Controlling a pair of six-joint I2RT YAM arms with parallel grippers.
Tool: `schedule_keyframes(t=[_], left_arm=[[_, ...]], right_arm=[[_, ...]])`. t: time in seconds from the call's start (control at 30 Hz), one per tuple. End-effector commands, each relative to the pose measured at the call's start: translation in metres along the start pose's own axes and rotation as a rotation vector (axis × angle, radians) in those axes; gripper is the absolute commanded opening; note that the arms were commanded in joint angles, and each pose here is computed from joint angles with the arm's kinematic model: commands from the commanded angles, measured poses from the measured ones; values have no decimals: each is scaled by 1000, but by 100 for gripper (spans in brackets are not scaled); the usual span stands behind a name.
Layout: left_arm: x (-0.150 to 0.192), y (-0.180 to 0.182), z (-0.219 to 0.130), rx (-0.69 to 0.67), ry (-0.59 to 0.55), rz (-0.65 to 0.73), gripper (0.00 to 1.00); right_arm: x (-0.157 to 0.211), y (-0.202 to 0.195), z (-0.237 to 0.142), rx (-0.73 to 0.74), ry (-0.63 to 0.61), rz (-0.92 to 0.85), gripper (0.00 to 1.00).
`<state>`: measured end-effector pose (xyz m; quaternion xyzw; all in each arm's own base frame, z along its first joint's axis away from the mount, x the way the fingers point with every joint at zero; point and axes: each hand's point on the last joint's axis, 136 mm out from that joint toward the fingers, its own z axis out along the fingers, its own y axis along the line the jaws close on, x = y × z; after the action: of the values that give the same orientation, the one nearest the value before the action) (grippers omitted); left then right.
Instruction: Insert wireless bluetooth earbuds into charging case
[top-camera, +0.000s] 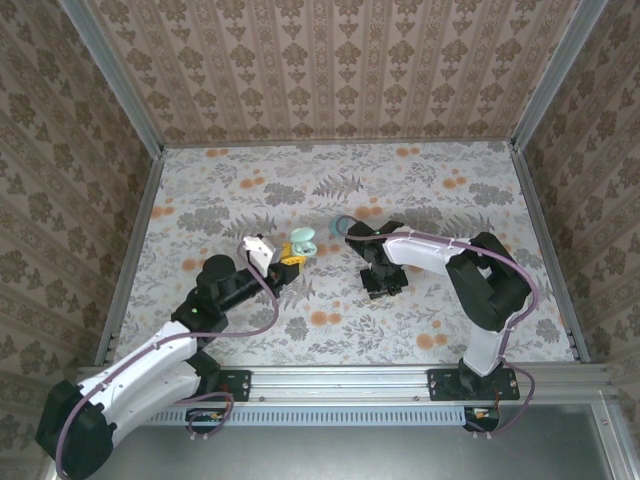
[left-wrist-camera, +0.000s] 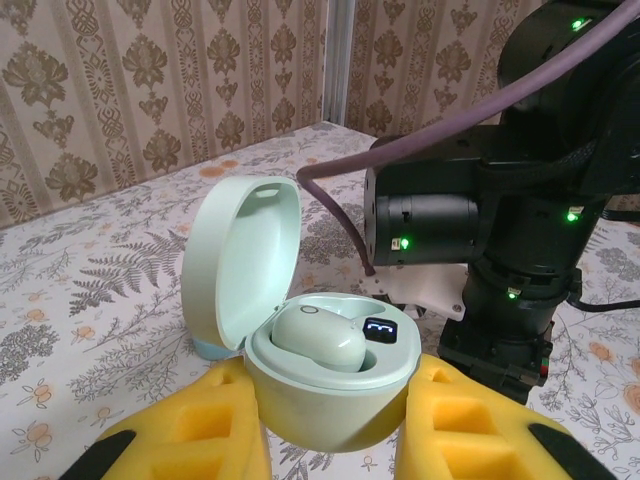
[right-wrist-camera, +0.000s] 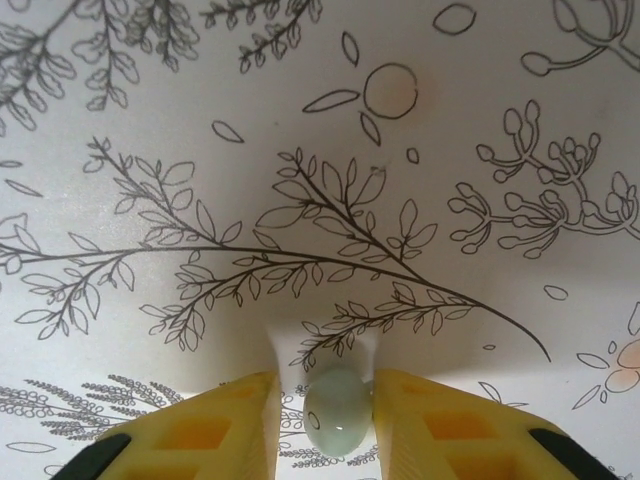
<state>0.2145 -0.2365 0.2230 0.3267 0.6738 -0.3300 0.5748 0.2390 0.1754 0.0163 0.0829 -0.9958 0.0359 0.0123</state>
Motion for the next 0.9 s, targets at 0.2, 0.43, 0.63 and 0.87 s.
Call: schedule_keyframes(t=[0.2,0.43,0.63,0.87], left_arm=[[-21,-2,-8,1,-59,14,0],[-26,-9,-8,42,-69,37,0],[-35,-29,-7,173,-110,73,0],[-42,-54,-2,358,-121,73,0]], right_arm=[[2,-7,-9,49,-4,-31,18],[-7,-6,-59,-21,-150,-37,15],[-4,20,-144,-272,-336,-152,13],[26,54,-236,-617,-499,-323,12]])
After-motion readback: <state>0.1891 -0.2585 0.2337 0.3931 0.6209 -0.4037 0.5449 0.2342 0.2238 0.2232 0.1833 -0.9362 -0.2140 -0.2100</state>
